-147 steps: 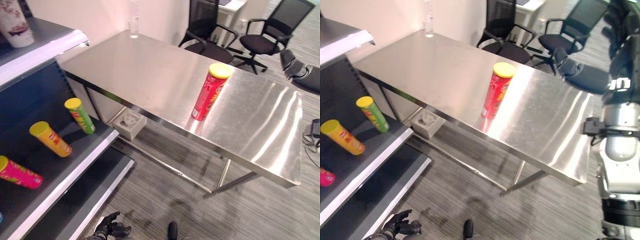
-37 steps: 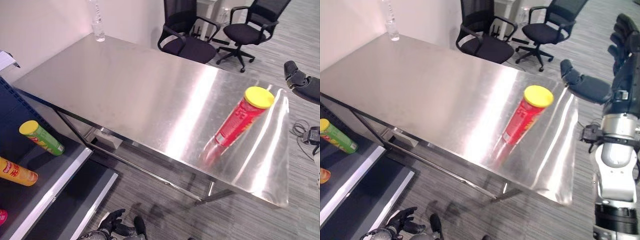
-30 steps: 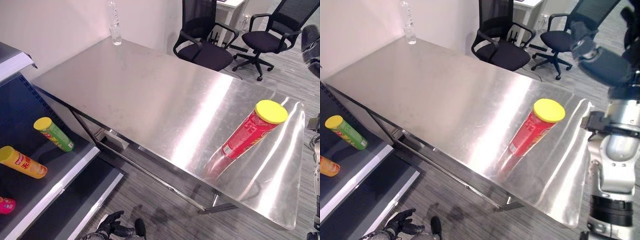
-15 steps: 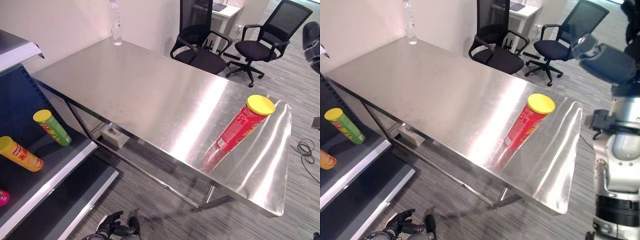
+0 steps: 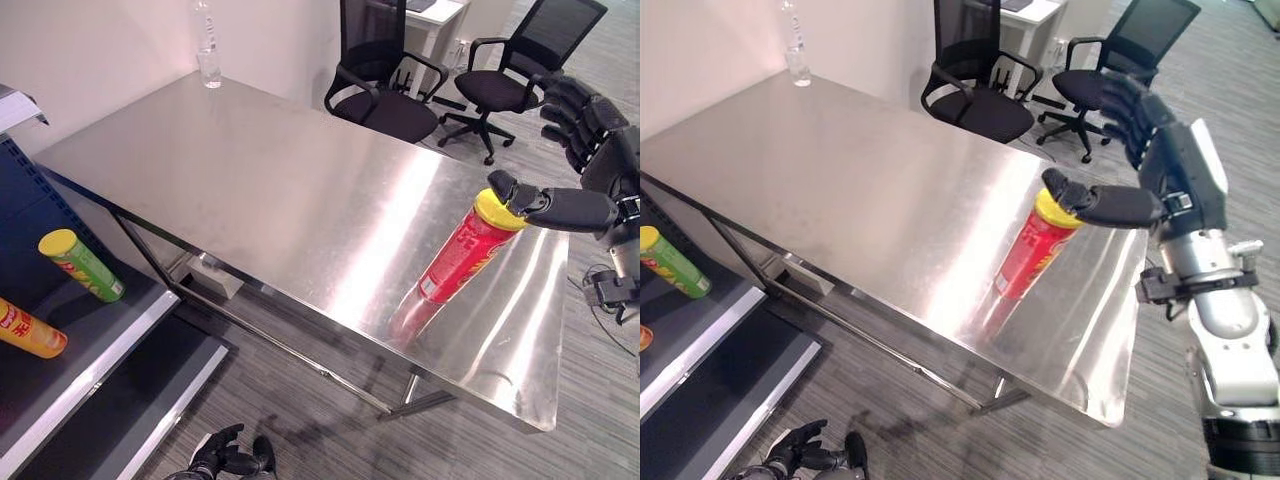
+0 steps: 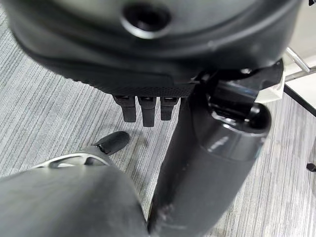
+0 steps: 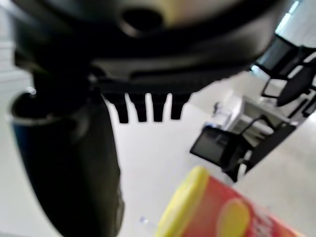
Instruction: Put the goods on the table back onto the shelves and tidy them up.
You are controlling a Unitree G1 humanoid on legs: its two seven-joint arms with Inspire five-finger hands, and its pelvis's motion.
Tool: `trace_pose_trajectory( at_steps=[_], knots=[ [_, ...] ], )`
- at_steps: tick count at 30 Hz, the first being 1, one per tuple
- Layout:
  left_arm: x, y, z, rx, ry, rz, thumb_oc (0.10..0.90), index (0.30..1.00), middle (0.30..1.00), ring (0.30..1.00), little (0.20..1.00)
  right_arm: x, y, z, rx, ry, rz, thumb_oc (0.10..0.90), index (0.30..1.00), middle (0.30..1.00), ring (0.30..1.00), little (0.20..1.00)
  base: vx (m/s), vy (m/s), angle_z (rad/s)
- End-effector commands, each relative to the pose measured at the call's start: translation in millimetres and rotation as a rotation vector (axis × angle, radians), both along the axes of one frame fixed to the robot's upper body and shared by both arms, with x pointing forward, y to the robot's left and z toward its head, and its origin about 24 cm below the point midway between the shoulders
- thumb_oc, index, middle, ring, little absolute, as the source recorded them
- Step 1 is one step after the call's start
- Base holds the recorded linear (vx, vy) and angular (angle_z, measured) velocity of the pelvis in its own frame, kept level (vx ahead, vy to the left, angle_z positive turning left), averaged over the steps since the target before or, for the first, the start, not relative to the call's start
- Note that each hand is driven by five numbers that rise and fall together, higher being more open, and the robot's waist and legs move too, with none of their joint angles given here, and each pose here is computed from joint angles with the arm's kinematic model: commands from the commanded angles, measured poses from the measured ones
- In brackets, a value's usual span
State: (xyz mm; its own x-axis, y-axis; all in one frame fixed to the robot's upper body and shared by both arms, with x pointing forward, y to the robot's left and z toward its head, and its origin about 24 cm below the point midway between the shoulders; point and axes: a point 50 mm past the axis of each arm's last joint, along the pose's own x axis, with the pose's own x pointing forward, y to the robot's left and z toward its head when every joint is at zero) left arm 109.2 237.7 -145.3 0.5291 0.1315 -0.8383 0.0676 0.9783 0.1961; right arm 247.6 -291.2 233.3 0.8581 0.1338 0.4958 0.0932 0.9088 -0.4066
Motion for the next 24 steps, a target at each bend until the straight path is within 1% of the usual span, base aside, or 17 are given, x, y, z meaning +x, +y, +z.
trace_pose_trajectory(
  at_steps=[1, 9, 18, 24],
  knots=[
    [4.7, -1.8, 1.4, 0.001, -0.022, -0.08, 0.8, 0.9, 0.9, 0.9, 0.9, -15.9, 1.5, 52.1, -0.084, -0.193, 0.048, 0.8, 0.9, 0.9, 0.9, 0.9, 0.0, 0.0, 0.0],
    [6.0, -1.9, 1.9, 0.001, -0.026, -0.081, 0.8, 0.9, 0.9, 0.9, 0.9, -19.9, 1.4, 49.2, -0.062, -0.186, 0.07, 0.8, 0.9, 0.9, 0.9, 0.9, 0.0, -0.001, 0.01],
    [7.9, -3.7, 2.3, -0.004, -0.032, -0.092, 0.8, 0.9, 0.9, 0.9, 0.9, -17.0, -3.7, 24.0, -0.089, -0.039, 0.058, 0.8, 0.9, 0.9, 0.9, 0.9, 0.0, 0.0, 0.0],
    [8.7, -5.1, 2.2, -0.008, -0.032, -0.096, 0.8, 0.9, 0.9, 0.9, 0.9, -14.6, -6.5, 7.7, -0.077, 0.044, 0.057, 0.8, 0.9, 0.9, 0.9, 0.9, 0.0, 0.0, 0.0]
  ],
)
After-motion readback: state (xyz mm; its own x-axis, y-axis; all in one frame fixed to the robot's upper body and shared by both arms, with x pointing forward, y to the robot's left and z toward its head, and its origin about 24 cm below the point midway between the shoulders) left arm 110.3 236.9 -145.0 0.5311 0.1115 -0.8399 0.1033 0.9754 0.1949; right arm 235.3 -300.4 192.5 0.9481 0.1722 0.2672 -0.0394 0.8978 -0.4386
